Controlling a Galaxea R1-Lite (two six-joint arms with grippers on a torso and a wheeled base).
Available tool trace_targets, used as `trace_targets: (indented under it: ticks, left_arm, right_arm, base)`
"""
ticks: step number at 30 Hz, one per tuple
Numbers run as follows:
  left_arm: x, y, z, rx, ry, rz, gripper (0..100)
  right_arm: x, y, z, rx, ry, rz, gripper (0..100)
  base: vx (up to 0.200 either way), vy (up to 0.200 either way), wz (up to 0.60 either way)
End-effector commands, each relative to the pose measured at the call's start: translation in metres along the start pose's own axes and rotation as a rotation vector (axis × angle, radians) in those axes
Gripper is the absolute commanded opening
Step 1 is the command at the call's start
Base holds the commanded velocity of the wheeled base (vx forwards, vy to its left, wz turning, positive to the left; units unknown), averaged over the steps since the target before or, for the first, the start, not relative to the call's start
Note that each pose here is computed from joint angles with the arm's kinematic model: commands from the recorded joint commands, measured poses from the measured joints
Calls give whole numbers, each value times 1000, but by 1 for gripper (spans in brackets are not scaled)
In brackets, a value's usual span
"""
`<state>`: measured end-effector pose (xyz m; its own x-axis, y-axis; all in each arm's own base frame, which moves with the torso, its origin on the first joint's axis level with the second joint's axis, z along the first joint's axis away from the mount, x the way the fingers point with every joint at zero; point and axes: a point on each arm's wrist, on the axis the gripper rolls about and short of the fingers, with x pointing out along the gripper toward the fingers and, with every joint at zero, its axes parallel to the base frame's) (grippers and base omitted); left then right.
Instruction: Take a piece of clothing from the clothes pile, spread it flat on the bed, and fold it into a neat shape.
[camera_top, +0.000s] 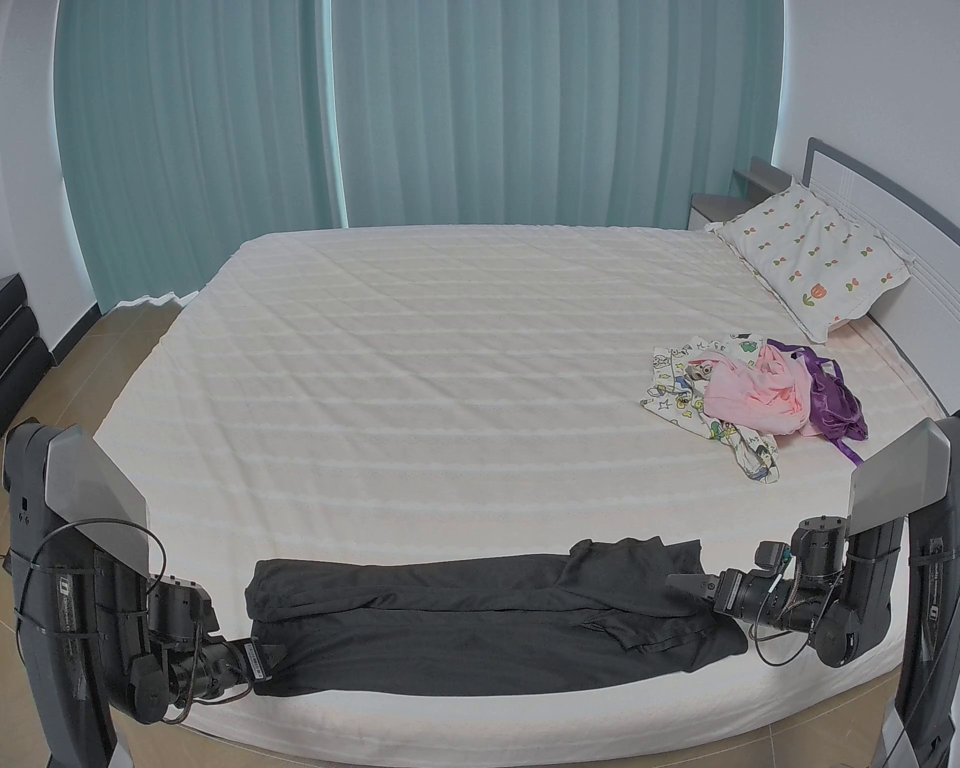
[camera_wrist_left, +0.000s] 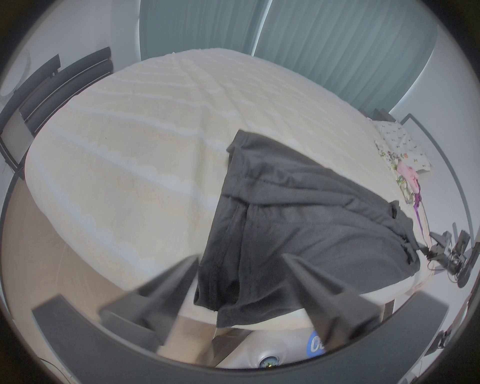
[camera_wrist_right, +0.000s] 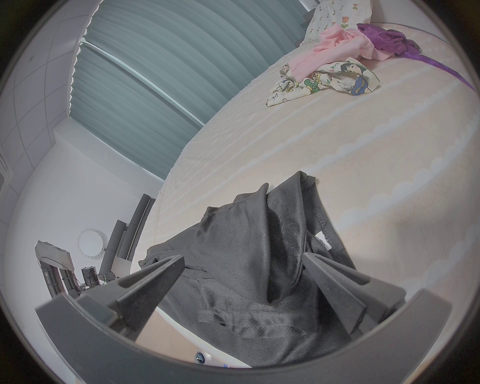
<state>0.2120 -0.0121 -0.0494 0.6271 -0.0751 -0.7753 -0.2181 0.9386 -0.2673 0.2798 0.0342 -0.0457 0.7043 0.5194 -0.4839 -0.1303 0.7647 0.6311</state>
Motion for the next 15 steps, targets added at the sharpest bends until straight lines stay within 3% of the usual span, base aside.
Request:
trace_targets:
  ticks: [1, 7, 11, 15]
  left_arm:
    - [-7, 2, 12, -30, -72, -21, 100]
    - [-10, -3, 41, -123, -216, -83, 100]
    - [1, -22, 43, -184, -219, -142, 100]
    - [15, -35, 37, -212, -199, -148, 100]
  right_arm:
    - [0, 1, 1, -4, -6, 4, 100]
    - [0, 2, 3, -5, -12, 8, 100]
    - [0, 1, 2, -4, -7, 7, 100]
    - [1, 1, 2, -4, -8, 8, 100]
  base:
    - [0, 0, 0]
    - [0, 0, 0]
    - [0, 0, 0]
    - [0, 0, 0]
